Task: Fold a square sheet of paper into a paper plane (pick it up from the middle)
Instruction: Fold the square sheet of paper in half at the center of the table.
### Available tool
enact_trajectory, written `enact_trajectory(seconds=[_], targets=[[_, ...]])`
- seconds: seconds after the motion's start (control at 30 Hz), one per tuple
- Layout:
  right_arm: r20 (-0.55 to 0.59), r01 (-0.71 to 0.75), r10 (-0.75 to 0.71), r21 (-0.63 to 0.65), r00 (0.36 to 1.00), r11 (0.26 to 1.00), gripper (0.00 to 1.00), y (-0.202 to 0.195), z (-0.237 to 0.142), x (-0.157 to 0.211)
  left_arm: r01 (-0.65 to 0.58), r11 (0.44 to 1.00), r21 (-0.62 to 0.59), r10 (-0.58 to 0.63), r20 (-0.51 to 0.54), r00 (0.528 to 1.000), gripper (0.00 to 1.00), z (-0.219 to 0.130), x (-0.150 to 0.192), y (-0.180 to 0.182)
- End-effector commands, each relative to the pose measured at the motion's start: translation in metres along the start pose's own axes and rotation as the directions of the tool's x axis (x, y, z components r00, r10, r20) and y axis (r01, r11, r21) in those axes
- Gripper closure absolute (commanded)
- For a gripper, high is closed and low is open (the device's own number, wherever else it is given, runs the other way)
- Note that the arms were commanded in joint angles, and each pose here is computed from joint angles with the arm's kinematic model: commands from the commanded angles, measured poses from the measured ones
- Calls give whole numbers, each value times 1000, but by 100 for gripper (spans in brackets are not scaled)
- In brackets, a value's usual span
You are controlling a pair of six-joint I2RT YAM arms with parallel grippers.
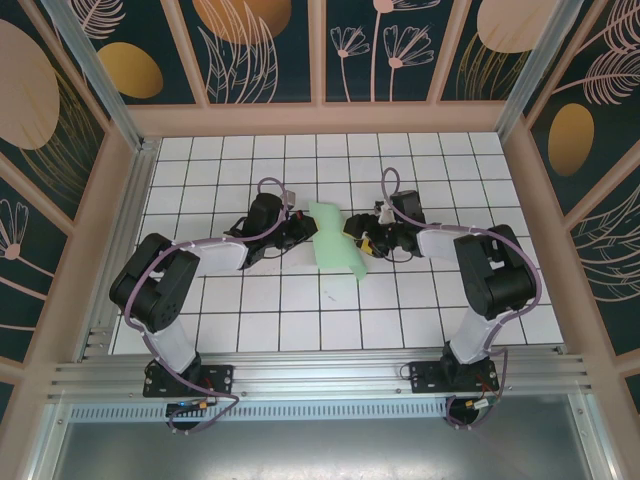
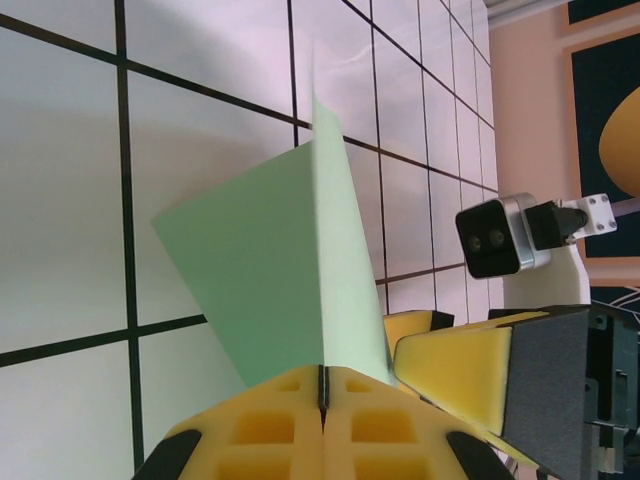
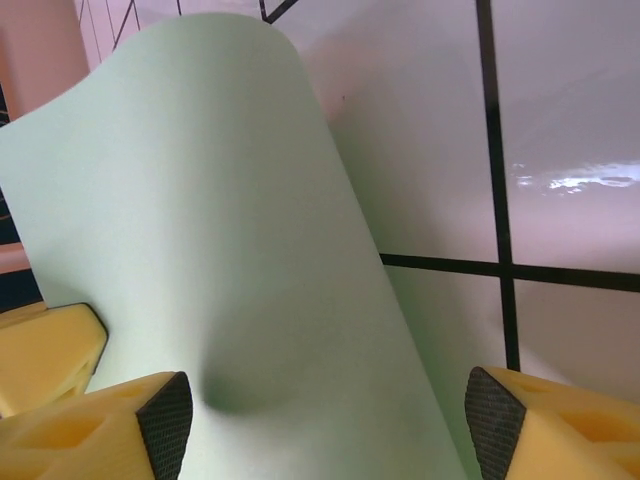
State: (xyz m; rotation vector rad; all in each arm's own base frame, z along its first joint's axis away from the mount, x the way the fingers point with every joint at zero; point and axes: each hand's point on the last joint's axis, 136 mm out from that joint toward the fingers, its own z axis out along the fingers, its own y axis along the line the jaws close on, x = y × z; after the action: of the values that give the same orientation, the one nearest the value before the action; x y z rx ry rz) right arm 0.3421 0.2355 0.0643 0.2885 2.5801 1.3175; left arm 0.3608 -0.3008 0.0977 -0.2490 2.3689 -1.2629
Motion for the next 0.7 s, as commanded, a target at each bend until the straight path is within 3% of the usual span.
enact_trajectory(seconds=[0.0, 0.23, 0.5, 0.67], targets=[[39, 36, -36, 4, 999, 999, 23, 8, -17, -3, -24, 999, -23, 24, 6, 1000, 100, 4, -3, -3], [73, 125, -131, 84, 989, 989, 24, 6, -31, -9, -10, 1000, 10, 10, -20, 1000, 100, 24, 5, -17], [29, 190, -195, 135, 980, 972, 24, -9, -34, -6, 22, 996, 82, -19, -33, 999, 100, 53, 16, -37], [0, 184, -185, 99, 983, 978, 26, -11, -35, 2, 30, 997, 75, -24, -72, 997, 100, 67, 27, -31]])
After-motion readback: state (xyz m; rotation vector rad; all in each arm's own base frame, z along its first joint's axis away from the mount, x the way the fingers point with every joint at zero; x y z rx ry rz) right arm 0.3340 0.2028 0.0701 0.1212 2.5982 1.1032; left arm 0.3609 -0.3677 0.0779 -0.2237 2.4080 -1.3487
